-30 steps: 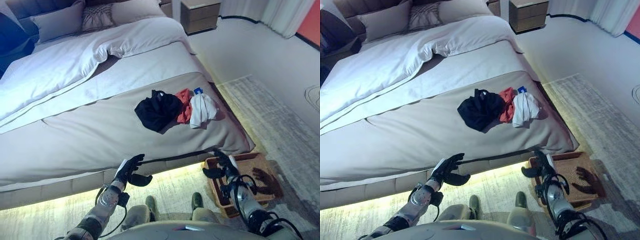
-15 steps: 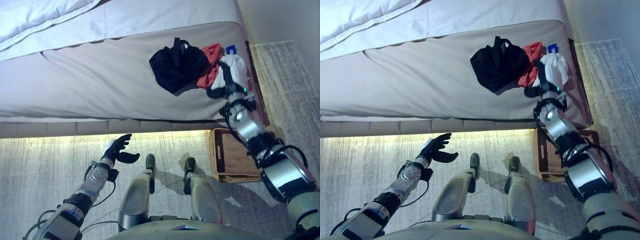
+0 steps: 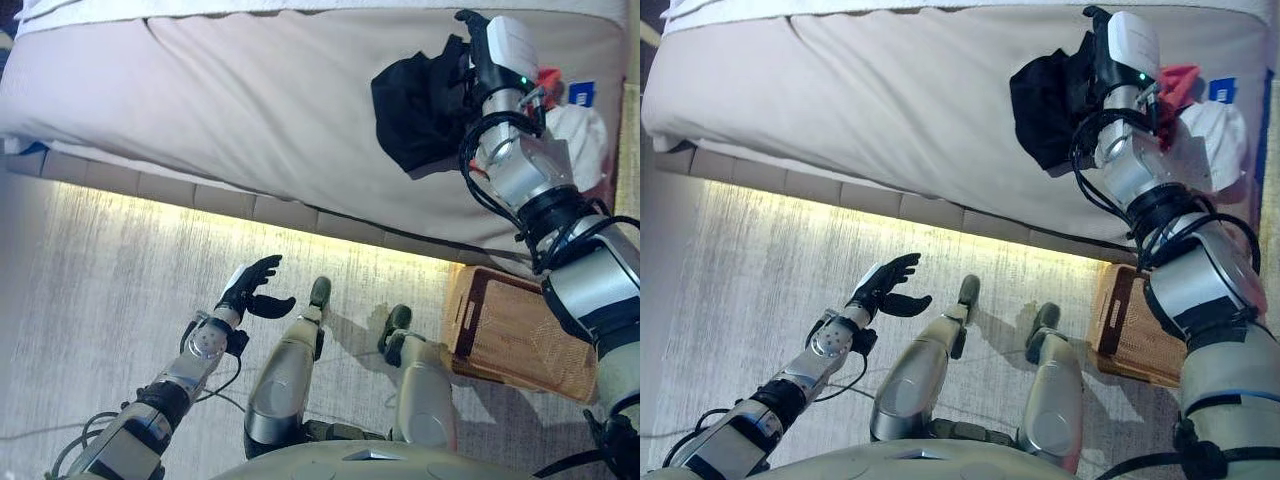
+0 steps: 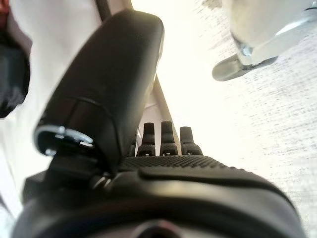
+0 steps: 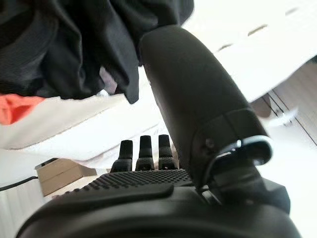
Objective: Pick up the clothes from the bed and place them into the basket
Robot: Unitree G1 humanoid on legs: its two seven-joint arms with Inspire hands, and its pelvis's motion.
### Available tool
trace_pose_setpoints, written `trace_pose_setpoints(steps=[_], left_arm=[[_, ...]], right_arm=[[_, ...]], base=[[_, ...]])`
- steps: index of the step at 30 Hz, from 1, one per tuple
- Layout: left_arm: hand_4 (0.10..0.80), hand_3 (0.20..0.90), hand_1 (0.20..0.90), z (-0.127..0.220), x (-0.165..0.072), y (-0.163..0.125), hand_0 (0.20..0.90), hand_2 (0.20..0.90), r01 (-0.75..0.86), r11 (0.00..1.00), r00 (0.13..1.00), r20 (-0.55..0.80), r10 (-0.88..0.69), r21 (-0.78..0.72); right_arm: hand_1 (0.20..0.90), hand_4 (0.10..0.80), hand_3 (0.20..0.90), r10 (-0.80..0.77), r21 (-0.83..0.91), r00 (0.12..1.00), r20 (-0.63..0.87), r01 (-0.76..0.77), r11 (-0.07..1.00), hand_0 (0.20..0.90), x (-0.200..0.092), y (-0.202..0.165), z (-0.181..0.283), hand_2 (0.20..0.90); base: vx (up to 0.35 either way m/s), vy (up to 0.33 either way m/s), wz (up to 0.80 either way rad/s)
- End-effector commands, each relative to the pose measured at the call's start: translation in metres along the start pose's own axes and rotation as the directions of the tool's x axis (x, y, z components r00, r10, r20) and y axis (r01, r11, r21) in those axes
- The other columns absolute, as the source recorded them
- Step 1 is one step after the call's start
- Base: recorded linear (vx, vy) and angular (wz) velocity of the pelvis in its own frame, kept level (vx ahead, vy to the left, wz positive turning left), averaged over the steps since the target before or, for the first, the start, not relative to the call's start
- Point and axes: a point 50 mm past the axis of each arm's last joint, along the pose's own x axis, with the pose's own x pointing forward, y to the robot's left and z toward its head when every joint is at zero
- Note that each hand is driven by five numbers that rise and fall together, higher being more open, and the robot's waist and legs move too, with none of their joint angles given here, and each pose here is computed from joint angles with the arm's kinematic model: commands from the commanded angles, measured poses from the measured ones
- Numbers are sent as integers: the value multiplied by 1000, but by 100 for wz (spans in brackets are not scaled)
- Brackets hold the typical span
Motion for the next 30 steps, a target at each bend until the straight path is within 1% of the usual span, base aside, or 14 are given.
trace_pose_setpoints(steps=[1, 3, 4, 5, 6, 8, 12, 16, 21, 23, 24, 25, 30], left_arm=[[800, 900, 900, 16, -11, 5, 900, 900, 27, 988, 992, 125, -7, -153], [800, 900, 900, 22, -13, 7, 900, 900, 21, 960, 985, 169, 27, -278], [800, 900, 900, 25, -14, 9, 900, 900, 19, 949, 981, 188, 43, -314], [800, 900, 900, 27, -15, 10, 900, 900, 18, 944, 978, 202, 52, -329], [800, 900, 900, 36, -18, 13, 900, 900, 20, 929, 965, 251, 79, -371], [800, 900, 900, 47, -23, 17, 900, 900, 22, 916, 946, 304, 110, -401], [800, 900, 900, 62, -30, 25, 900, 900, 27, 895, 916, 369, 156, -446], [800, 900, 900, 69, -38, 31, 900, 900, 30, 886, 895, 407, 183, -464], [800, 900, 900, 69, -47, 40, 900, 900, 23, 882, 887, 417, 199, -470], [800, 900, 900, 67, -51, 44, 900, 900, 16, 878, 887, 412, 208, -479], [800, 900, 900, 66, -52, 47, 900, 900, 12, 874, 887, 408, 214, -485], [800, 900, 900, 65, -53, 48, 900, 900, 10, 871, 888, 404, 218, -491], [800, 900, 900, 61, -57, 52, 900, 900, 12, 871, 892, 398, 213, -491]], right_arm=[[900, 800, 900, -181, -69, 980, 79, 187, 980, 900, 25, -72, 23, 900], [900, 800, 900, -166, -74, 986, 24, 168, 983, 900, 27, -77, 14, 900], [900, 800, 900, -156, -80, 988, -1, 155, 985, 900, 28, -79, 9, 900], [900, 800, 900, -154, -87, 988, -14, 152, 985, 900, 28, -80, 6, 900], [900, 800, 900, -133, -130, 988, -75, 123, 984, 900, 29, -84, -6, 900], [900, 800, 900, -109, -202, 981, -160, 76, 977, 900, 29, -88, -21, 900], [900, 800, 900, -97, -335, 954, -285, -4, 942, 900, 27, -99, -45, 900], [900, 800, 900, -92, -362, 912, -401, -65, 930, 900, 24, -114, -63, 900], [900, 800, 900, -64, -348, 893, -445, -107, 931, 900, 23, -123, -69, 900], [900, 800, 900, -53, -323, 898, -436, -101, 941, 900, 23, -124, -69, 900], [498, 331, 431, -60, -312, 903, -426, -84, 946, 498, 24, -125, -67, 498], [300, 100, 200, -78, -305, 907, -413, -57, 951, 300, 25, -126, -65, 300], [300, 100, 200, -169, -268, 919, -355, 74, 961, 300, 25, -134, -65, 300]], base=[[-23, -3, 8], [1, -17, 11], [13, -26, 19], [15, -44, 20], [20, -43, 14], [42, -43, 12], [38, -29, 21], [13, -27, 10], [-15, -21, 8], [-14, -3, -3], [-29, -6, -5], [-28, -14, -5], [-25, -27, 1]])
